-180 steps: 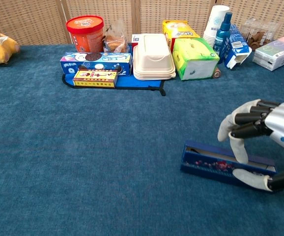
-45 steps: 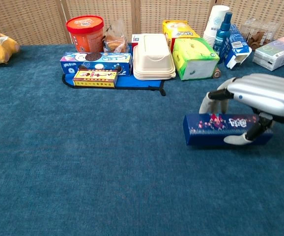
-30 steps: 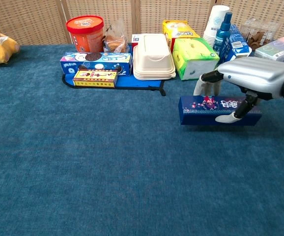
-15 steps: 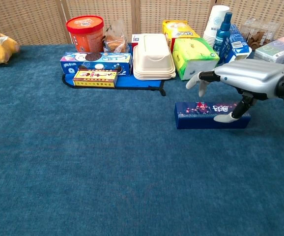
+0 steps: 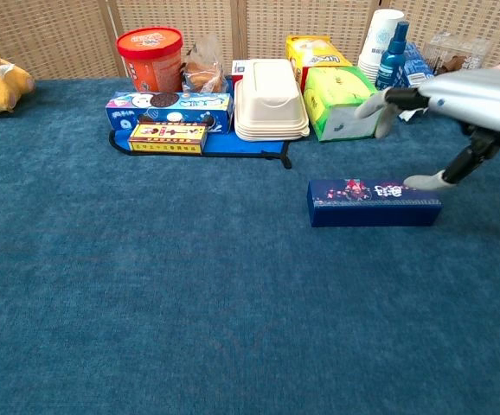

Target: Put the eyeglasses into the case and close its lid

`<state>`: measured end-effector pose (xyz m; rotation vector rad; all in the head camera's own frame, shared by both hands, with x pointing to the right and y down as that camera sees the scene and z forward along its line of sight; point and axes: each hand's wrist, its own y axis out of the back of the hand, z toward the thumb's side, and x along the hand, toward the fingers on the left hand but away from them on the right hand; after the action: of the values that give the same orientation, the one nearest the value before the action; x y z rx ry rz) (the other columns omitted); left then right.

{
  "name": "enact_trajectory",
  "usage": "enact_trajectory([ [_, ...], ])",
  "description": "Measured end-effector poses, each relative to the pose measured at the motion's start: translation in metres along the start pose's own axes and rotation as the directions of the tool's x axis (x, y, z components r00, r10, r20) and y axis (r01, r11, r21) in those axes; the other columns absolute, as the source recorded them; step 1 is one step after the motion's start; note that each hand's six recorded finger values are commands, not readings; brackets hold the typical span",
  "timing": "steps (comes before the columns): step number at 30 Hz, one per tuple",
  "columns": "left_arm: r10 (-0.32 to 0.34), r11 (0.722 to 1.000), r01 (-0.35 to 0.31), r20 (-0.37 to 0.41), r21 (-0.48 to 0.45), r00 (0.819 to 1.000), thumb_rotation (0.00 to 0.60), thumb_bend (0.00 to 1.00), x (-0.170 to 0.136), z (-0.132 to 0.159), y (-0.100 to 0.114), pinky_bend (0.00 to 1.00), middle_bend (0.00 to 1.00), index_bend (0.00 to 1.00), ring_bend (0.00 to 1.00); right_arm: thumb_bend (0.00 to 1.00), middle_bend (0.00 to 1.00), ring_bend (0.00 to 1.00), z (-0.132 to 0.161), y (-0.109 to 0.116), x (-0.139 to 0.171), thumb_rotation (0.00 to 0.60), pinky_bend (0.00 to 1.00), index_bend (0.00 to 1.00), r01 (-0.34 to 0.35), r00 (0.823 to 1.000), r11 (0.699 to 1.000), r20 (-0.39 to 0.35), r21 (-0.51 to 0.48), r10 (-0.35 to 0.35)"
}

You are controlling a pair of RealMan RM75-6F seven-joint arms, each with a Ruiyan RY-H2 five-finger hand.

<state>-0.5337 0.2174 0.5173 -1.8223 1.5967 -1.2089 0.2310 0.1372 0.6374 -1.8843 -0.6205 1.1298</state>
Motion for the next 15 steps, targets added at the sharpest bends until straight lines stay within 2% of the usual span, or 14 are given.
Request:
enact_trajectory([
  [8,-0.011,0.995,0.016,-0.051,0.099,0.999,0.600,0.31,-0.011,-0.006,-0.013,0.00,0.16,0.08,0.01,0.28,0.33,0.20,-0.021,0.023,0.031,0.600,0.20,0.24,0.083,0.993,0.997,0.087,-0.004,-0.082],
  [11,-0.007,0.992,0.016,-0.070,0.127,0.998,0.600,0.31,-0.015,-0.008,-0.020,0.00,0.16,0.10,0.02,0.28,0.33,0.21,-0.030,0.031,0.046,0.600,0.20,0.25,0.117,0.985,0.993,0.130,0.004,-0.116],
  [15,-0.015,0.989,0.030,-0.103,0.142,0.995,0.600,0.31,-0.023,-0.011,-0.036,0.00,0.17,0.10,0.02,0.28,0.33,0.21,-0.043,0.038,0.073,0.600,0.20,0.25,0.151,0.965,0.987,0.208,0.063,-0.161],
])
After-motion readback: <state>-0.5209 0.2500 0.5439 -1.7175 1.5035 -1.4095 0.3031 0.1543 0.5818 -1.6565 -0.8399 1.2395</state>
